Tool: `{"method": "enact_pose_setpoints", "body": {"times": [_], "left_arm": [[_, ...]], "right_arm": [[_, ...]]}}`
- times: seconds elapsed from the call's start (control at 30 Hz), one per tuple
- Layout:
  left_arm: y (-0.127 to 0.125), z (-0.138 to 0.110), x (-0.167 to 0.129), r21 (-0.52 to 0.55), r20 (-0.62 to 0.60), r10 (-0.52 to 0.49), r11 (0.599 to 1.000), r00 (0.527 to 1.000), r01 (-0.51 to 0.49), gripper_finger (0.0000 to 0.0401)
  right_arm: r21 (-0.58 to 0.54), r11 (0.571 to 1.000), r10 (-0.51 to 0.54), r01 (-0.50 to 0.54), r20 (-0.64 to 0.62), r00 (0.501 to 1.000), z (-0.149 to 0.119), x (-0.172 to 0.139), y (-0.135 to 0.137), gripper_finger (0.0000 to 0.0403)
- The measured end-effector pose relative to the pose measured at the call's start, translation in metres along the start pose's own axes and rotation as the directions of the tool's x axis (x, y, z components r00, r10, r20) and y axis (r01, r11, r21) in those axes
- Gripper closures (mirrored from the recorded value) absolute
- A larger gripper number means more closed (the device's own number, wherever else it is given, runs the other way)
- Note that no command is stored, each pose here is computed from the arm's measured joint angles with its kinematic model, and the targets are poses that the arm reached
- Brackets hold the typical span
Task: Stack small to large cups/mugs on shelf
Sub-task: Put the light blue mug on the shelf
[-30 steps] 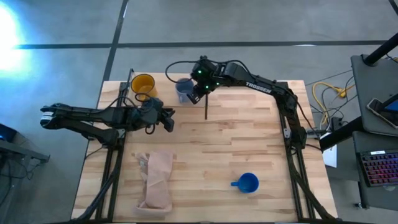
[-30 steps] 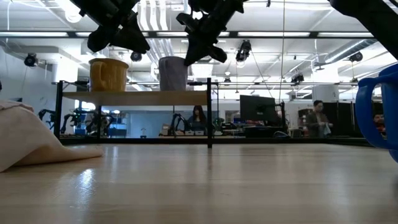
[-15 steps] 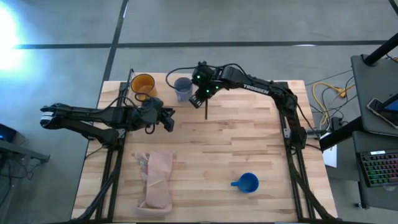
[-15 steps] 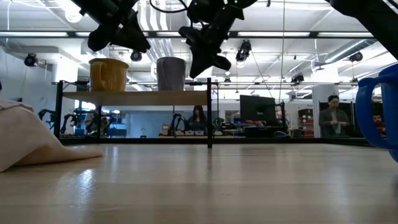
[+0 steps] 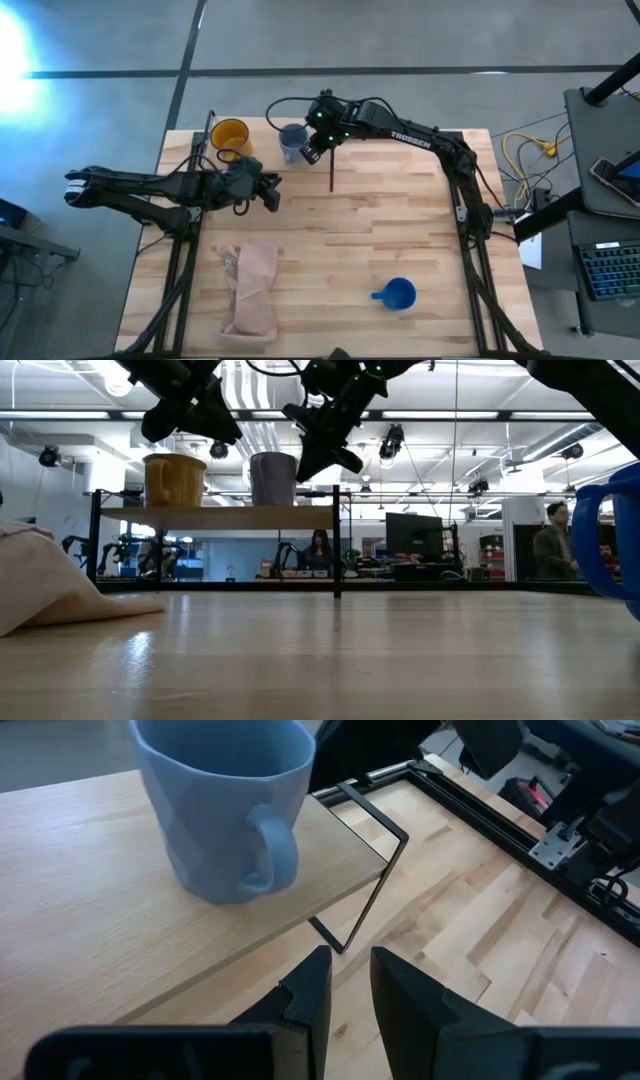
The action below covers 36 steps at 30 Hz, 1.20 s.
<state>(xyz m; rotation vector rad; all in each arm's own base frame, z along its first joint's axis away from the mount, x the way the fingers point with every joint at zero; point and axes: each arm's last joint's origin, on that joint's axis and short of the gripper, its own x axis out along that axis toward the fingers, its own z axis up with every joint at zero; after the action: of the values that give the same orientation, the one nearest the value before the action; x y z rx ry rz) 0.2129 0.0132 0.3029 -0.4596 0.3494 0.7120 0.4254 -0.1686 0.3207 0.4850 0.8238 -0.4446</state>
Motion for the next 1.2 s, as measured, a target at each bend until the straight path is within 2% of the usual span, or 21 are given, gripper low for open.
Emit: {"method": "enact_pose_setpoints", "body": {"times": [0.23, 0.37, 0.5, 0.7, 0.83, 1.0, 1.2], "left_arm": [[0.000, 0.000, 0.000, 0.002, 0.000, 0.000, 1.000, 1.000, 0.000, 0.0342], [-0.002, 0.006, -0.004, 0.018, 0.034, -0.043, 0.999, 0.999, 0.042, 0.0342], [-0.008, 0.033, -0.019, 0.009, 0.107, -0.107, 0.994, 0.989, 0.106, 0.0342], [-0.003, 0.076, -0.033, -0.032, 0.138, -0.031, 0.999, 0.990, 0.036, 0.0342], [0.004, 0.101, -0.034, -0.027, 0.070, 0.047, 0.999, 0.996, -0.045, 0.0342], [0.004, 0.132, -0.021, 0.044, -0.059, 0.060, 0.997, 0.996, -0.057, 0.0342], [0.012, 0.157, 0.007, 0.139, -0.226, 0.160, 0.982, 0.961, -0.131, 0.0342]], "right_arm": [[-0.032, 0.999, 0.015, -0.014, 0.029, 0.999, 0.003, 0.006, 0.002, 0.0394], [-0.022, 1.000, -0.017, 0.016, -0.045, 0.999, -0.004, 0.003, -0.003, 0.0394], [0.011, 0.999, -0.032, 0.033, -0.063, 0.997, -0.005, -0.009, -0.007, 0.0393], [0.066, 0.997, -0.031, 0.033, -0.032, 0.999, -0.001, -0.029, -0.011, 0.0360], [0.077, 0.996, -0.044, 0.047, -0.046, 0.998, -0.003, -0.040, -0.013, 0.0322], [0.077, 0.995, -0.062, 0.064, -0.032, 0.998, -0.003, -0.053, -0.013, 0.0280], [0.085, 0.992, -0.099, 0.097, 0.029, 0.995, -0.002, -0.080, -0.013, 0.0250]]}}
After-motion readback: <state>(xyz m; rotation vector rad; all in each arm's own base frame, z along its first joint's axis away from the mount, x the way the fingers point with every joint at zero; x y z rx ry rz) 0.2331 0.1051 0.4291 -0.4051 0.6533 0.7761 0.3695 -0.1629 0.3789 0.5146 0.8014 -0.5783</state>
